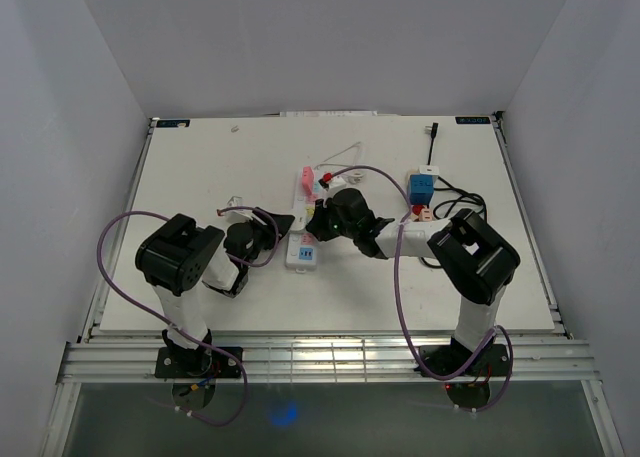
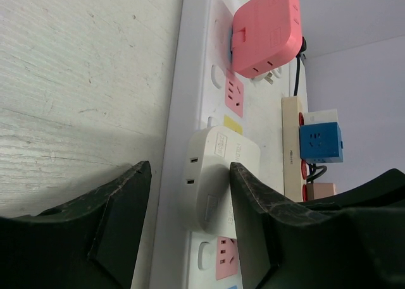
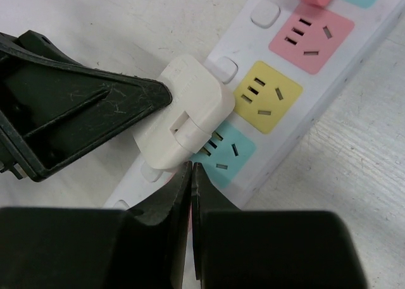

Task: Insert the plug
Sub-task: Insert the plug into the socket.

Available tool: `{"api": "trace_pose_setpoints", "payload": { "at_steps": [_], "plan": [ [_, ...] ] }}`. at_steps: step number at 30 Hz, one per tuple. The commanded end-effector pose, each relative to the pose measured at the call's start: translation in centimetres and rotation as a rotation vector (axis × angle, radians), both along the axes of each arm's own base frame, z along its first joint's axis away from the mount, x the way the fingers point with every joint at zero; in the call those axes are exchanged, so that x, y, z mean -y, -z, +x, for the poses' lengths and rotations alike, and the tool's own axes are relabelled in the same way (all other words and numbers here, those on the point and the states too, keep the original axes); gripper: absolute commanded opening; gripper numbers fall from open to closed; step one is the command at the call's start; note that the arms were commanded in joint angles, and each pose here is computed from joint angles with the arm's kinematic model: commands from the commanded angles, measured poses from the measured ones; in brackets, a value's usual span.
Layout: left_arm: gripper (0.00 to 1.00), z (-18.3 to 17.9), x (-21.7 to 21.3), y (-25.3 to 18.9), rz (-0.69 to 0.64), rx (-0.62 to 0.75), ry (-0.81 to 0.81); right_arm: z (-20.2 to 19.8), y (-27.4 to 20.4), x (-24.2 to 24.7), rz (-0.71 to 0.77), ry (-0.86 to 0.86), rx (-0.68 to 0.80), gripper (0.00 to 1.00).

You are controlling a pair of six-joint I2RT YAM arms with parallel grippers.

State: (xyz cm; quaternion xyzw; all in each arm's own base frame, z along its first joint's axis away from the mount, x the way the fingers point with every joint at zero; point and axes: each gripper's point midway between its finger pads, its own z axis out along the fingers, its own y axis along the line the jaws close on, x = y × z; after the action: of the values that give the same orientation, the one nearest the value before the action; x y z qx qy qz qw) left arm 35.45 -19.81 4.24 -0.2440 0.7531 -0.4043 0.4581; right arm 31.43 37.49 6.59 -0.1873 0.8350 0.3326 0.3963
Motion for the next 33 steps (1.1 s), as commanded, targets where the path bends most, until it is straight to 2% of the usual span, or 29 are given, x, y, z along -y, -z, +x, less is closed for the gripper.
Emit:
{"api": "trace_pose_setpoints", "payload": {
  "at_steps": [1,12,15,21,28,33],
  "plan": [
    [0.62,-4.3,-1.8,7.7,0.193,-0.261,0.042,0.8,-3.8,-1.3,0.070,0.000,0.059,0.08],
    [0.60,-4.2,-1.5,7.3,0.188,-0.250,0.052,1.6,-10.0,-3.3,0.163,-0.041,0.118,0.08],
    [0.59,-4.2,-1.4,7.0,0.186,-0.244,0.055,1.8,-10.3,-3.6,0.171,-0.043,0.113,0.08],
    [0.53,-4.2,-0.9,6.1,0.193,-0.220,0.062,1.7,-7.7,-2.8,0.116,-0.025,0.086,0.08],
    [0.48,-4.3,-0.1,4.8,0.220,-0.185,0.065,1.6,-1.8,-0.5,0.066,0.008,-0.021,0.08],
    [0.47,-4.5,0.5,4.0,0.259,-0.168,0.064,1.4,-0.7,0.2,0.063,0.020,-0.052,0.08]
  ]
}}
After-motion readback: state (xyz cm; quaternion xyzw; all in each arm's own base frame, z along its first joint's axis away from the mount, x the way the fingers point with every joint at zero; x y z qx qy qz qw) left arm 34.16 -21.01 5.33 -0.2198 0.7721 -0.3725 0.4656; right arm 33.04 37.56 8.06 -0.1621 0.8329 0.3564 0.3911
